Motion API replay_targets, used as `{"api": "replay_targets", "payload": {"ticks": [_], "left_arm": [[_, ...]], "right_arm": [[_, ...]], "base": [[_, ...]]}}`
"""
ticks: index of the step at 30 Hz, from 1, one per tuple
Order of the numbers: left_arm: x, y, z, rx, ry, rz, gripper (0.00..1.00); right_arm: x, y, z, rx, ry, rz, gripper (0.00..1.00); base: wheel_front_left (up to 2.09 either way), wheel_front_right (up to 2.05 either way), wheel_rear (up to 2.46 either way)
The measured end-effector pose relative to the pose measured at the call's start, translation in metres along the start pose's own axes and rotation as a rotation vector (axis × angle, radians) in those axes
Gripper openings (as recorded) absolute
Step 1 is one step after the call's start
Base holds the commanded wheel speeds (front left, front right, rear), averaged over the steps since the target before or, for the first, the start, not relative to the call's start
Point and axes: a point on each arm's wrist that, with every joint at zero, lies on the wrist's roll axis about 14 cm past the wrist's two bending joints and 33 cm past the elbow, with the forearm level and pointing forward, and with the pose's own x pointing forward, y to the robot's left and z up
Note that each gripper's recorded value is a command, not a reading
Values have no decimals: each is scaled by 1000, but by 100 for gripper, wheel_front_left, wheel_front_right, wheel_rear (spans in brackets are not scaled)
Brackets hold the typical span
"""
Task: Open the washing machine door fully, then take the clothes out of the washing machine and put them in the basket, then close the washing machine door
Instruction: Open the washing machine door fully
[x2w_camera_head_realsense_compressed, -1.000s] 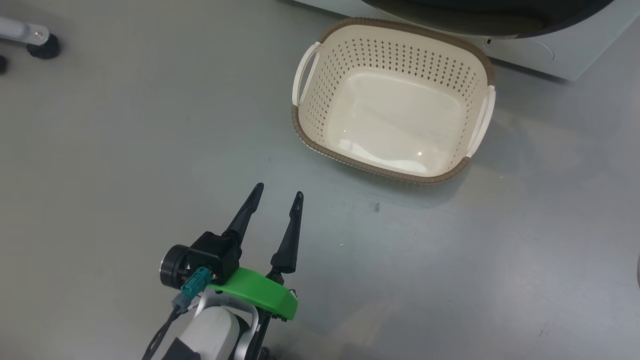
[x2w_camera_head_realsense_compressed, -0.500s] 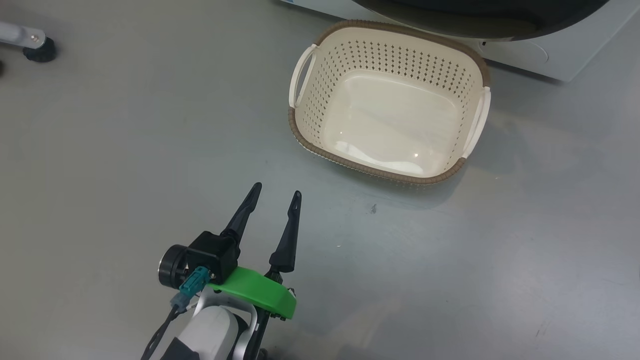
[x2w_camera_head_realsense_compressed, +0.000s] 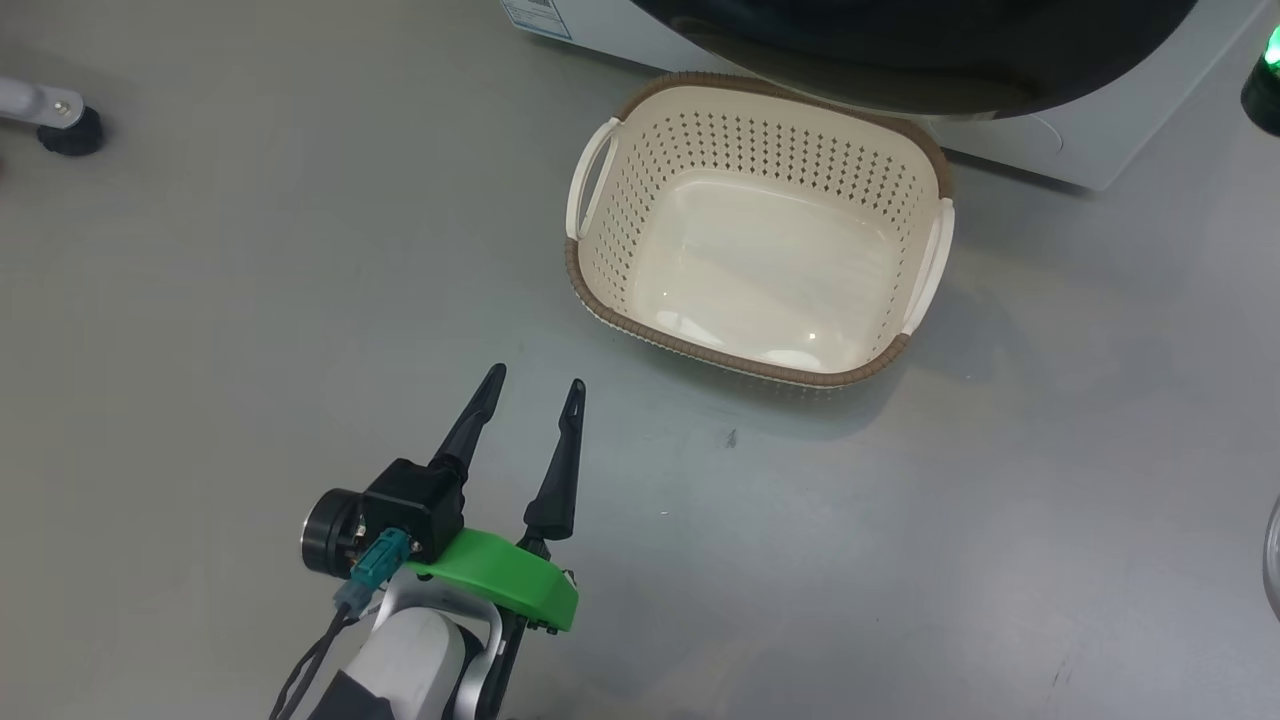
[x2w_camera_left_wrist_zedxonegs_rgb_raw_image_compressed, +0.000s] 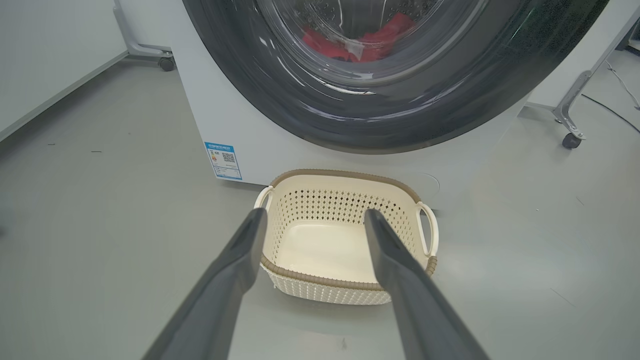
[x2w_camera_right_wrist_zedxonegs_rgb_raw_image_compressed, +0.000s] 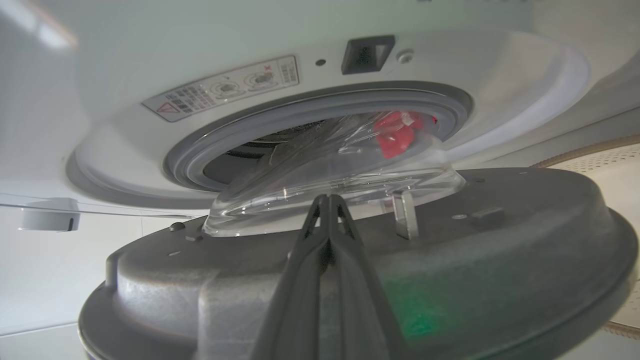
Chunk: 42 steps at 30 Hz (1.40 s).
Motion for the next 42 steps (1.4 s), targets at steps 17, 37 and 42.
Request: {"api": "replay_targets", "payload": {"ticks": [17, 37, 42], "left_arm": [[-4, -4, 15, 20, -48, -18, 100], [-6, -2, 36, 5, -111, -12, 100], [-6, -2, 38, 9, -119, -13, 100]], "right_arm": [[-17, -6, -35, 1, 85, -53, 0], [-41, 10, -21, -268, -25, -73, 0], [-48, 13, -20, -435, -48, -89, 0]], "base": [[0, 0, 0], [0, 0, 0], [0, 0, 0]]}}
